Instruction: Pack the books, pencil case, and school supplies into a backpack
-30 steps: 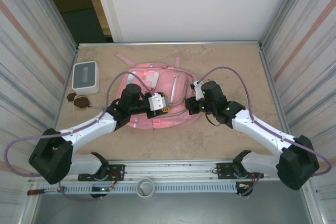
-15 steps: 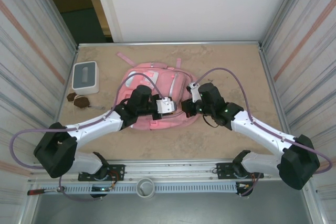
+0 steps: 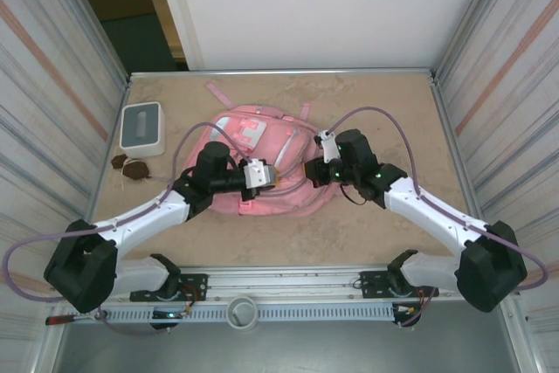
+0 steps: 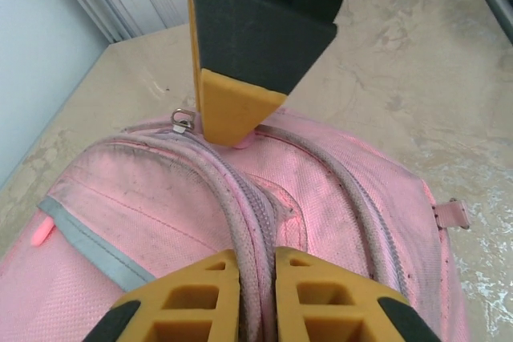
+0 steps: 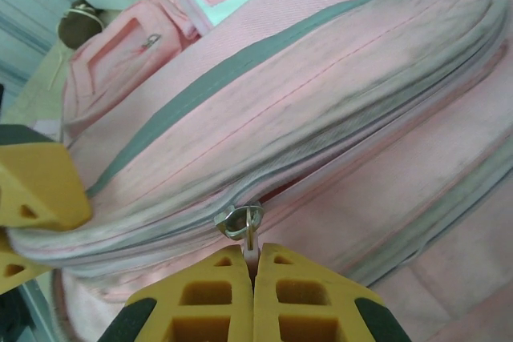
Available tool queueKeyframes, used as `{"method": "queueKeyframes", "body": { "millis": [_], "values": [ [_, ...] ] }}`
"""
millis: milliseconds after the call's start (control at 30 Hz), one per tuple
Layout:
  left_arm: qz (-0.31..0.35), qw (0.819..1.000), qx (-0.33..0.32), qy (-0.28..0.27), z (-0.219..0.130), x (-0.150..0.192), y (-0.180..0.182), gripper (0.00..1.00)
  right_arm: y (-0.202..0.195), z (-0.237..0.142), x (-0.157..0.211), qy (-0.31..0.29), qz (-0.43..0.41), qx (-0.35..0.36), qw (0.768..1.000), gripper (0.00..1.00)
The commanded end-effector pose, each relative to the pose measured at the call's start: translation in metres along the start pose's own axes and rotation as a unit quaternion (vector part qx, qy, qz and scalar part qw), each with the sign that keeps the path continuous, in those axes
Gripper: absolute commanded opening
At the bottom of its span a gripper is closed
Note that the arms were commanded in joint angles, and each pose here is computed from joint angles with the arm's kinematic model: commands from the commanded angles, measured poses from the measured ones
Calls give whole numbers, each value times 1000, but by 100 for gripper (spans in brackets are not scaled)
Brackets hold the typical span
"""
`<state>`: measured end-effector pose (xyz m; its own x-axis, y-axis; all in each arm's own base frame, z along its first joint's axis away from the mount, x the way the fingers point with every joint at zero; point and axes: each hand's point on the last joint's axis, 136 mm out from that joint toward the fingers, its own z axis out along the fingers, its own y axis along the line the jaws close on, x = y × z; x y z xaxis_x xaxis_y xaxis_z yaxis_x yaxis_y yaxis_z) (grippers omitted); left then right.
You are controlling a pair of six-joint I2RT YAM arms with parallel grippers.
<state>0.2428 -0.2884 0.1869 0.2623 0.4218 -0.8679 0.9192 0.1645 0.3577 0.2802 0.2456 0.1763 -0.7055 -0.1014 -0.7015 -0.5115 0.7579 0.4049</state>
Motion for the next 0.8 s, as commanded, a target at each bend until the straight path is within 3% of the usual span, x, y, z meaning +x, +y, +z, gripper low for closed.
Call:
{"method": "queueKeyframes", "body": {
  "millis": [0,233,433,600,767],
  "values": [
    [-7,999,-23,-38,-17,-13,13,7,-48,1,-12,5,42,109,993,0],
    [-10,998,-40,-41,-23,-7,18,7,-71,14,-8,41,69,157,984,0],
    [-16,999,-41,-26,-22,-2,19,10,-48,19,-18,25,65,95,993,0],
    [-26,998,-49,-4,-19,-2,21,39,-23,10,-29,-3,41,49,998,0],
    [-30,995,-76,49,-7,-8,20,55,-2,3,-33,-26,27,18,999,0]
  ]
}}
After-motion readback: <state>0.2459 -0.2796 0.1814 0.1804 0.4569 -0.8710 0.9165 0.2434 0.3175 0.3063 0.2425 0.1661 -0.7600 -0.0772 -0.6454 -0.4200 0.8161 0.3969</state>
